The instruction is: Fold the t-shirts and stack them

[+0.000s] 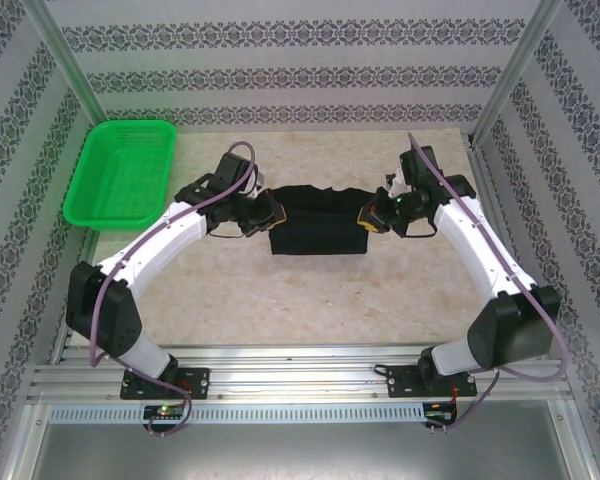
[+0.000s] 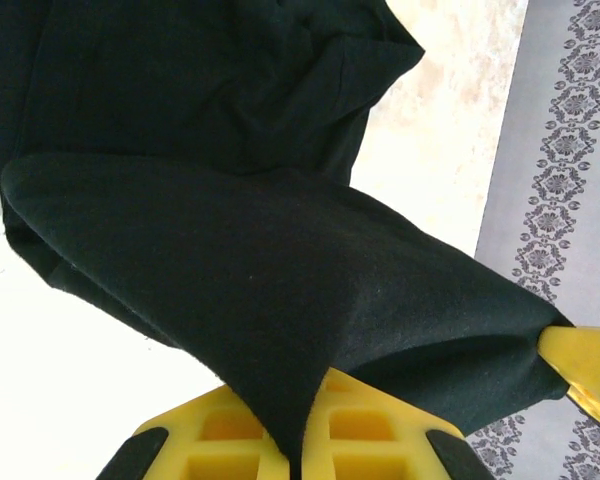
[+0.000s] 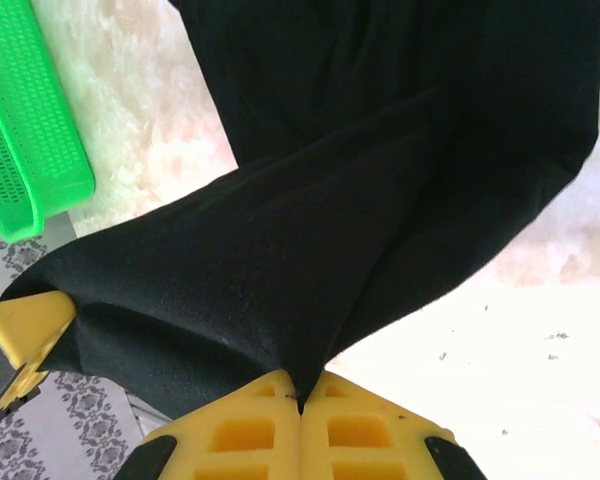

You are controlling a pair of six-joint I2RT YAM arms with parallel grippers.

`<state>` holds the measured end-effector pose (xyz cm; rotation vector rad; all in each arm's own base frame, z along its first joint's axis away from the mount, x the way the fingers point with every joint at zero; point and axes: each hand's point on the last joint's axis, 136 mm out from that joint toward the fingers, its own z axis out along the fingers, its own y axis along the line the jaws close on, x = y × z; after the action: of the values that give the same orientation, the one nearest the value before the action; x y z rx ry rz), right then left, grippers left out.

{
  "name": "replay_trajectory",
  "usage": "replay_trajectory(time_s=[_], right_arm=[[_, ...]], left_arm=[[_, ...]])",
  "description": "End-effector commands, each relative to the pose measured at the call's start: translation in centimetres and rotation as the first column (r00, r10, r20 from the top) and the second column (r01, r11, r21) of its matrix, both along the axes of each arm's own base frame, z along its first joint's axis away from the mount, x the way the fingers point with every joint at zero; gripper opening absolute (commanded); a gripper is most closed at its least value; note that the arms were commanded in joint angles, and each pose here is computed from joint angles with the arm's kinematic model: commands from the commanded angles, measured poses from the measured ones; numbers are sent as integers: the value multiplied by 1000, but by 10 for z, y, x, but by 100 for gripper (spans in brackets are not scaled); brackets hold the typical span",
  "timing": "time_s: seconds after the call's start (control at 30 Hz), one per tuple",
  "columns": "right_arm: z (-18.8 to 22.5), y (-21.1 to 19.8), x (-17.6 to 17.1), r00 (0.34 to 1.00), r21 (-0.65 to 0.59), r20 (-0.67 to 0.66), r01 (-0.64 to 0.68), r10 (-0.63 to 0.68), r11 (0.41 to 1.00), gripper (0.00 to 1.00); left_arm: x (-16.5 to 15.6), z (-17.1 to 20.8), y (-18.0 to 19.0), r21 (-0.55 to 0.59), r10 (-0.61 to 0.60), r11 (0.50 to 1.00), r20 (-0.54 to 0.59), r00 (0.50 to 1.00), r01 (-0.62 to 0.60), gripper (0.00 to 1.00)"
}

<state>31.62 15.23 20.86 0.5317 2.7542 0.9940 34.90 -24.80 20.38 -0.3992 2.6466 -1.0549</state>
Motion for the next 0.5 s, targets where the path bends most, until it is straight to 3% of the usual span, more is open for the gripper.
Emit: replay_trajectory(time_s=[0.0, 0.47], right_arm=[[-3, -10, 12, 1000, -40, -1, -16, 16, 999, 0], [-29, -26, 67, 1000, -87, -23, -8, 6, 996, 0]], left_arm=[[16, -5, 8, 20, -7, 1000, -2, 1000, 7, 2], [68, -17, 5, 13, -25, 1000, -7, 1000, 25, 1]])
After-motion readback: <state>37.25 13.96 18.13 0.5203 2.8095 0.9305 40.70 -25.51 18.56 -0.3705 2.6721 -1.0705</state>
